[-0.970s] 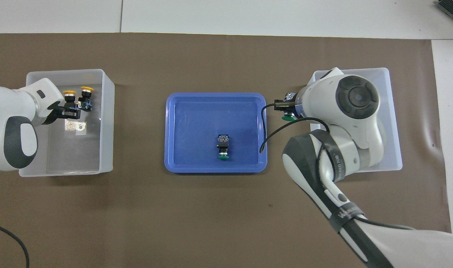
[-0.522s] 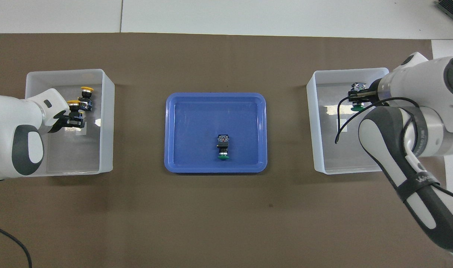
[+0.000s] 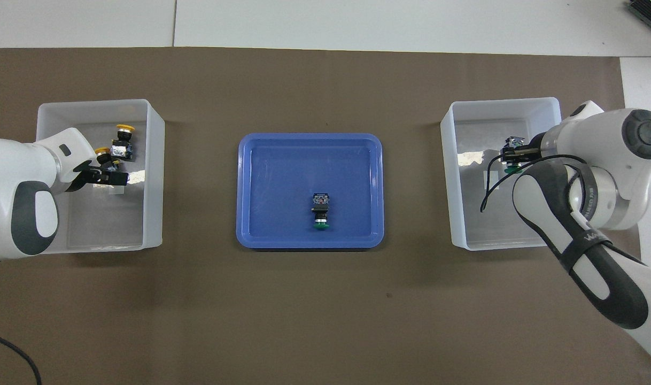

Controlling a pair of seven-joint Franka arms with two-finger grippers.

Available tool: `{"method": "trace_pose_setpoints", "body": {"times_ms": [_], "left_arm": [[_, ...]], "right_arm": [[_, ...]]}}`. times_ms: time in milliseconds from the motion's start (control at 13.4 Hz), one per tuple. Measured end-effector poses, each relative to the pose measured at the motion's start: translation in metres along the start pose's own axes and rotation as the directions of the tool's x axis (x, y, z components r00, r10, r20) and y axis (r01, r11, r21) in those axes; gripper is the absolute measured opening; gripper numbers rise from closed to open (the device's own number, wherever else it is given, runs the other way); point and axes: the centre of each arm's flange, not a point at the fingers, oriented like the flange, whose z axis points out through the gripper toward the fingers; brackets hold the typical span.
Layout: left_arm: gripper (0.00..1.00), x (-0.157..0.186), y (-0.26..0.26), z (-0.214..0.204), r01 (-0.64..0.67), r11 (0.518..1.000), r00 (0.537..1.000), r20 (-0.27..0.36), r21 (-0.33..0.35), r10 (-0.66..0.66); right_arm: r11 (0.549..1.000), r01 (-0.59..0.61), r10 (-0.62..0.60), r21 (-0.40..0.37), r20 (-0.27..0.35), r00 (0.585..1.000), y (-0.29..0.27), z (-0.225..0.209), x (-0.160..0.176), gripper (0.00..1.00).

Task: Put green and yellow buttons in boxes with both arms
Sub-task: 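Open both grippers to drop the buttons and lift them away, then grasp the last green button in the tray with the right gripper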

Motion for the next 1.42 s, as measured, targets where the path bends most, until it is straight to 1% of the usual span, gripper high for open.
{"method": "trace_pose_setpoints", "body": {"times_ms": [149, 224, 373, 448, 522, 672, 746, 821, 896, 1119, 1269, 1343, 1418], "left_arm": [[1.0, 0.008, 0.002, -0.04, -0.006, 1.0, 1.0, -0.002, 0.003, 0.006], [1.0, 0.012, 0.006, -0.063, -0.002, 1.0, 1.0, -0.004, 0.004, 0.002], [1.0, 0.016, 0.021, -0.104, 0.037, 0.999, 0.999, -0.039, 0.011, -0.037], [1.0, 0.016, 0.03, -0.12, 0.048, 0.999, 0.998, -0.05, 0.012, -0.047], [1.0, 0.015, 0.04, -0.134, 0.055, 0.998, 0.997, -0.054, 0.012, -0.054], [1.0, 0.017, 0.055, -0.164, 0.066, 0.998, 0.996, -0.063, 0.01, -0.065], [1.0, 0.022, 0.06, -0.183, 0.066, 0.998, 0.996, -0.061, 0.008, -0.066], [1.0, 0.028, 0.063, -0.204, 0.063, 0.998, 0.996, -0.059, 0.006, -0.062], [1.0, 0.033, 0.065, -0.223, 0.059, 0.998, 0.997, -0.056, 0.004, -0.058], [1.0, 0.045, 0.068, -0.267, 0.078, 0.997, 0.996, -0.045, -0.003, -0.078], [1.0, 0.047, 0.067, -0.271, 0.086, 0.996, 0.996, -0.024, -0.006, -0.086], [1.0, 0.047, 0.067, -0.272, 0.086, 0.996, 0.996, -0.003, -0.009, -0.086], [1.0, 0.047, 0.067, -0.275, 0.086, 0.996, 0.996, 0.01, -0.01, -0.086]], "right_arm": [[1.0, -0.002, 0.002, 0.007, 0.01, 1.0, -0.003, 0.008, -0.002, 0.4], [1.0, -0.012, 0.012, 0.015, 0.012, 1.0, -0.003, 0.01, -0.002, 0.5], [1.0, -0.017, 0.017, 0.02, -0.001, 1.0, -0.003, 0.004, 0.001, 0.74], [1.0, -0.013, 0.013, 0.021, -0.013, 1.0, -0.006, -0.008, 0.005, 0.84], [1.0, -0.001, 0.001, 0.027, -0.014, 1.0, -0.013, -0.027, 0.009, 0.99], [0.999, 0.018, -0.018, 0.047, -0.007, 1.0, -0.04, -0.078, 0.018, 1.0], [0.998, 0.006, -0.006, 0.058, -0.003, 1.0, -0.061, -0.104, 0.022, 1.0], [0.997, -0.014, 0.015, 0.07, -0.004, 1.0, -0.089, -0.124, 0.024, 1.0], [0.996, -0.037, 0.038, 0.081, -0.005, 0.999, -0.123, -0.134, 0.023, 1.0], [0.991, -0.066, 0.065, 0.115, 0.005, 0.998, -0.244, -0.131, 0.0, 1.0], [0.985, -0.093, 0.094, 0.142, -0.003, 0.996, -0.317, -0.114, -0.02, 1.0], [0.982, -0.105, 0.108, 0.156, -0.009, 0.994, -0.351, -0.097, -0.031, 1.0], [0.981, -0.108, 0.111, 0.163, -0.009, 0.994, -0.372, -0.08, -0.039, 1.0]]}}
